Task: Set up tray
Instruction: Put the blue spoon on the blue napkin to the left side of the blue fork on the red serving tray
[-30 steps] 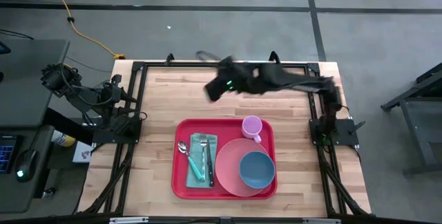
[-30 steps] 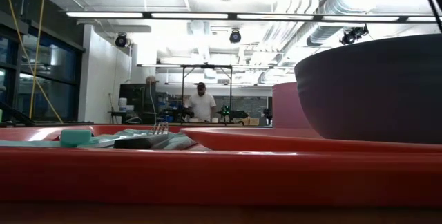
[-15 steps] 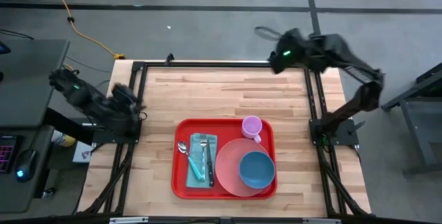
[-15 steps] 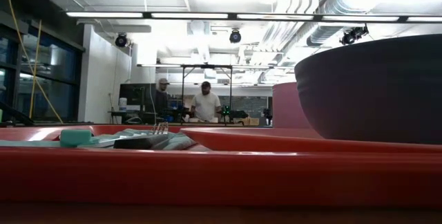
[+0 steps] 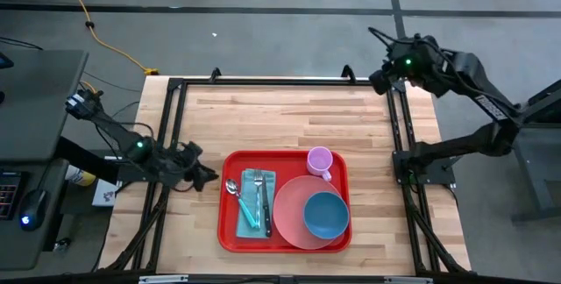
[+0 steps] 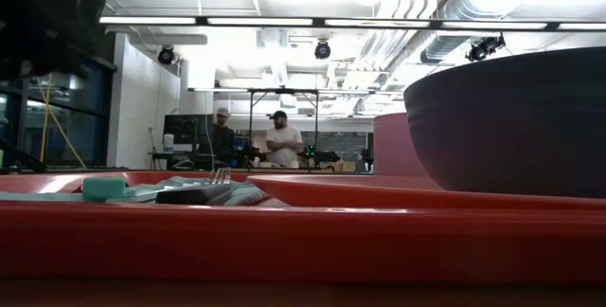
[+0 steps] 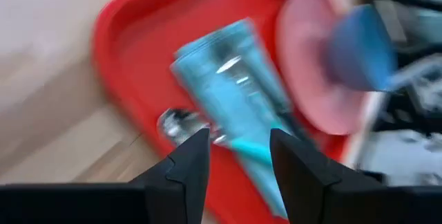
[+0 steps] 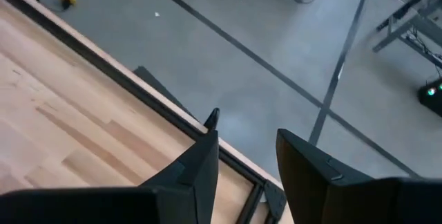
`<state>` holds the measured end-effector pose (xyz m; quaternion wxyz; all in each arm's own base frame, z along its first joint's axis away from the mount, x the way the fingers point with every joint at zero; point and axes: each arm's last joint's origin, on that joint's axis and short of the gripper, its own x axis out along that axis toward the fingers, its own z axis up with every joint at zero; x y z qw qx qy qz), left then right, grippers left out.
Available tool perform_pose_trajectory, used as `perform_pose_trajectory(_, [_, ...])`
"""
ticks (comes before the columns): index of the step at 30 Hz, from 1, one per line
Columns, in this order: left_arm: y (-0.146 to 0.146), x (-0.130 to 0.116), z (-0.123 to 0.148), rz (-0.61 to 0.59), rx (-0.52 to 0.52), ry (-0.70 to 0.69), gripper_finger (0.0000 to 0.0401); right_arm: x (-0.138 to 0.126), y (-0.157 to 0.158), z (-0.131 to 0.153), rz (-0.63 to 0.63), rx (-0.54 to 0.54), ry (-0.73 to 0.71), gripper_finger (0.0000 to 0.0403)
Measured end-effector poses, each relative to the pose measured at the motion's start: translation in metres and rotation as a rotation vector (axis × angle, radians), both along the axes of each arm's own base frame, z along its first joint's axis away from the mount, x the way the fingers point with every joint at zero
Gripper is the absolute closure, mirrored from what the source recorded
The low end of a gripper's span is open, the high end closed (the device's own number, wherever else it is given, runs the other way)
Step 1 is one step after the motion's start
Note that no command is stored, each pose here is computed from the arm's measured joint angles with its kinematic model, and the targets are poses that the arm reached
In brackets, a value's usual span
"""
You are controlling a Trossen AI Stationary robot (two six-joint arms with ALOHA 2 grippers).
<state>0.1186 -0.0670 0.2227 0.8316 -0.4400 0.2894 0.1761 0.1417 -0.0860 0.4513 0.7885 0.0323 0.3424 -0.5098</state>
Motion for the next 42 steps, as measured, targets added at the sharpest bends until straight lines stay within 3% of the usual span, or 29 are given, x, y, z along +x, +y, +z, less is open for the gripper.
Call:
perform_pose_trajectory(5, [-0.009, 0.012, -0.025, 0.159, -0.08, 0.145, 0.0219, -0.002, 0.002, -0.012, 0.03, 0.004, 0.013, 0.0279])
perform_pose_trajectory(10, [-0.017, 0.035, -0.041, 0.191, -0.051, 0.164, 0.0219, -0.002, 0.002, -0.028, 0.039, 0.03, 0.051, 0.0279])
perform_pose_trajectory(16, [-0.017, 0.055, -0.061, 0.018, 0.093, 0.273, 0.0219, -0.001, 0.001, -0.036, 0.057, 0.026, 0.098, 0.0279])
perform_pose_trajectory(21, [-0.013, 0.061, -0.069, -0.067, 0.088, 0.348, 0.0219, 0.0, 0.001, -0.034, 0.086, -0.001, 0.102, 0.0279])
perform_pose_trajectory(30, [-0.009, 0.068, -0.062, -0.213, 0.19, 0.356, 0.0219, -0.002, 0.002, -0.031, 0.093, -0.014, 0.094, 0.0279])
perform_pose_trajectory(37, [-0.01, 0.075, -0.05, -0.416, 0.384, 0.328, 0.0219, -0.002, 0.002, -0.031, 0.101, -0.017, 0.104, 0.0279])
perform_pose_trajectory(42, [-0.008, 0.072, -0.047, -0.534, 0.52, 0.403, 0.0219, -0.002, 0.002, -0.031, 0.106, -0.013, 0.102, 0.0279])
